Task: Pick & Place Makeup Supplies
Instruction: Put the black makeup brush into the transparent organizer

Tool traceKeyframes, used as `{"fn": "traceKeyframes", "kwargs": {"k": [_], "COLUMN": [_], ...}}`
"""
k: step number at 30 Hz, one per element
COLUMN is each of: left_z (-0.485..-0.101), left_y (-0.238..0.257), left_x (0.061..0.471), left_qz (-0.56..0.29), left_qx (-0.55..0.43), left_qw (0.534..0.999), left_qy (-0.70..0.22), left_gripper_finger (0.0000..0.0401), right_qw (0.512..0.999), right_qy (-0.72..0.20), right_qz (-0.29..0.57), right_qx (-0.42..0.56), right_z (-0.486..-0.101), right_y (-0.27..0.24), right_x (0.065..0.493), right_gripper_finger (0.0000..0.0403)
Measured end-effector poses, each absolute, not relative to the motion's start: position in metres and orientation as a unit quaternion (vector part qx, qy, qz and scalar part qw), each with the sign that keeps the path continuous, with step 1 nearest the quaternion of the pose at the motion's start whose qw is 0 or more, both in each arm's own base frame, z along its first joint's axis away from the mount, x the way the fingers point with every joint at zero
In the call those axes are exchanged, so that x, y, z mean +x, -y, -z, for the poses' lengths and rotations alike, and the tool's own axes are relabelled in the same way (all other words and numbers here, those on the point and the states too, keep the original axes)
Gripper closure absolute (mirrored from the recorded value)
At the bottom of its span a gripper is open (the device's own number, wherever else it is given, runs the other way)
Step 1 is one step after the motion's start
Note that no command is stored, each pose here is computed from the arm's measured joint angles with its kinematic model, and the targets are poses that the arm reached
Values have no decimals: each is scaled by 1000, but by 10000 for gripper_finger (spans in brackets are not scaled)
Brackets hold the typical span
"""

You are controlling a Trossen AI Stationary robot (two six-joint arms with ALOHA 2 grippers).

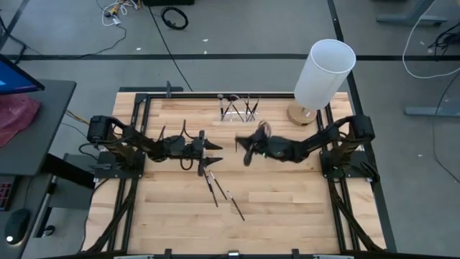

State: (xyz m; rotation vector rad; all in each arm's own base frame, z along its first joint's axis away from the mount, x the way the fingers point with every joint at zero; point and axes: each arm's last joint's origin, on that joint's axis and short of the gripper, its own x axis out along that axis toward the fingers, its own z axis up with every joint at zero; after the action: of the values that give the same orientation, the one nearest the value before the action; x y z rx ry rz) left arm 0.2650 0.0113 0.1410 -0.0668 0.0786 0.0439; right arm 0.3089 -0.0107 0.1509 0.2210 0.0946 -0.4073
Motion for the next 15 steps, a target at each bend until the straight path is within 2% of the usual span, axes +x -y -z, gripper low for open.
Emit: {"fn": "traceKeyframes", "kwargs": {"k": [4, 10, 15], "left_z": [-139, -137, -136], "left_y": [-11, -11, -11], "left_x": [265, 265, 264], "left_qz": [-25, -25, -26], "left_qx": [-34, -36, -48], "left_qw": [998, 997, 996], "left_qy": [-50, -57, -66], "left_gripper_finger": [189, 204, 211], "right_qw": [964, 951, 928], "right_qy": [33, 45, 69], "right_qz": [239, 304, 364], "right_qx": [107, 41, 50], "right_z": [-162, -175, -185], "right_y": [36, 78, 118], "right_x": [303, 306, 300], "right_gripper_finger": [398, 398, 398]}}
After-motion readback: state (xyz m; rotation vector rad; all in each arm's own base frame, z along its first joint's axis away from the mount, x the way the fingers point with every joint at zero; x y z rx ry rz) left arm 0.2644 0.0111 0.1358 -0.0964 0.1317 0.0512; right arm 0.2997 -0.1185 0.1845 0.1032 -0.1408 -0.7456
